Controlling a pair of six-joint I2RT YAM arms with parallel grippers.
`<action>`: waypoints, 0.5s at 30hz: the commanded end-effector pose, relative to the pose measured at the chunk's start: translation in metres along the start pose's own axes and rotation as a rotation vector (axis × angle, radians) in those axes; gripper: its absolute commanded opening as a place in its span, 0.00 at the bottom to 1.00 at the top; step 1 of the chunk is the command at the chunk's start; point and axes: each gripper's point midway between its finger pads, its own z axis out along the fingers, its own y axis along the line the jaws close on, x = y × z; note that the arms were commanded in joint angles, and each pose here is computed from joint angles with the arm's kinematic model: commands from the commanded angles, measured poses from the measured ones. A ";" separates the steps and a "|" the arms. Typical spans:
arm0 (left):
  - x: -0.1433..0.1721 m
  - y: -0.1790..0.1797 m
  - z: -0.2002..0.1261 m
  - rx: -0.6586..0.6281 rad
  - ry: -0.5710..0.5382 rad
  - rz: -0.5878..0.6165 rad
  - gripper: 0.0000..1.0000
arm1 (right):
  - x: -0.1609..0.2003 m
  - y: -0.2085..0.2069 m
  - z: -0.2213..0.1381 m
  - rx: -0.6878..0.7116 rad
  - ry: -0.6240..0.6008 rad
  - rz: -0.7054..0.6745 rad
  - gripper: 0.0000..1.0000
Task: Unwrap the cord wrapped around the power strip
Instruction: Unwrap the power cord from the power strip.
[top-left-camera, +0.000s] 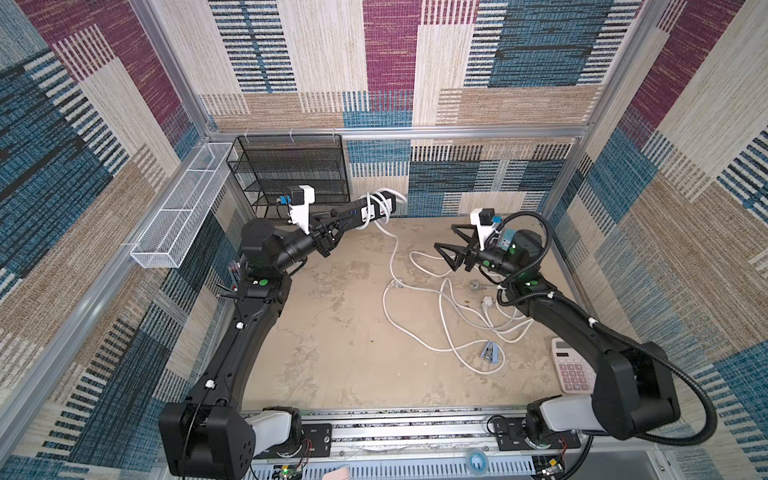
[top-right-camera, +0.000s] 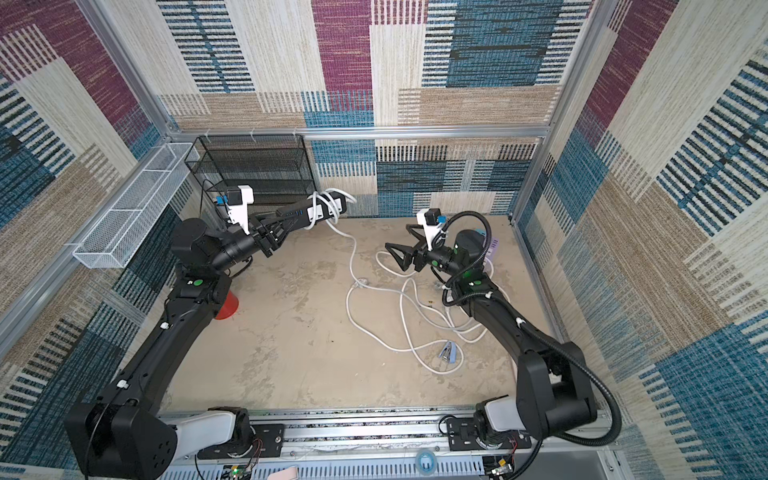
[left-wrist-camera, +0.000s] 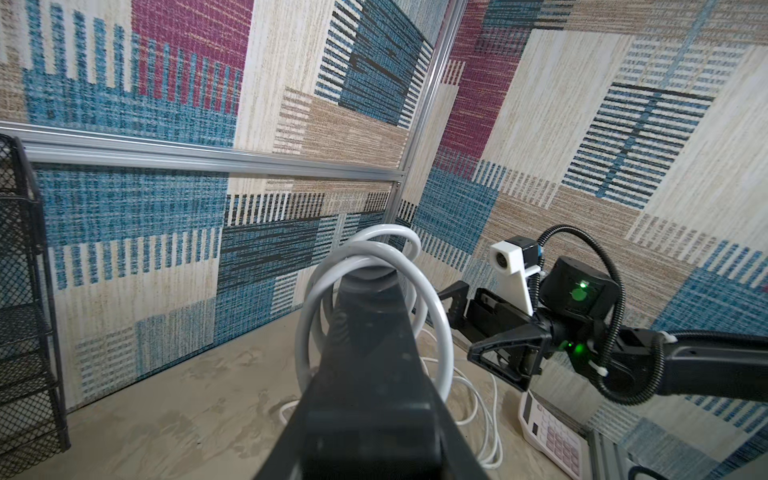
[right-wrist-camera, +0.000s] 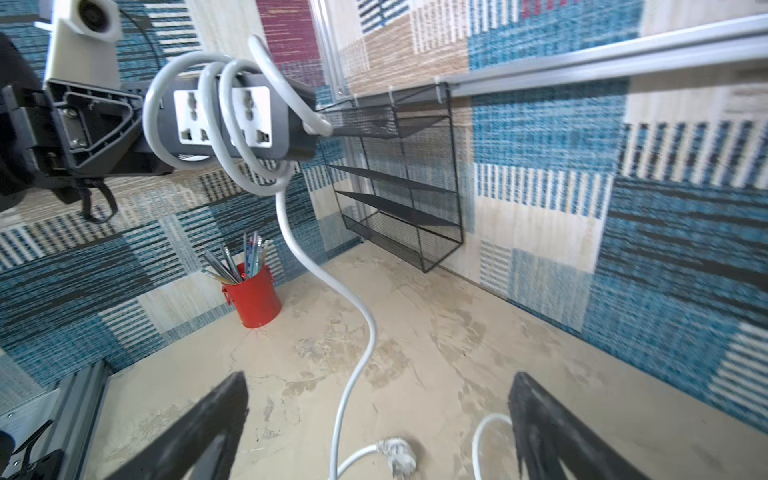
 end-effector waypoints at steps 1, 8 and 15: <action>-0.014 -0.011 0.001 0.058 -0.034 0.033 0.00 | -0.010 0.021 0.015 -0.154 -0.030 -0.069 0.98; -0.012 -0.012 0.004 0.085 -0.021 0.015 0.00 | 0.001 0.041 0.052 -0.296 -0.027 -0.120 0.98; -0.011 -0.013 0.004 0.093 -0.019 0.009 0.00 | 0.004 0.043 0.089 -0.352 -0.049 -0.158 0.98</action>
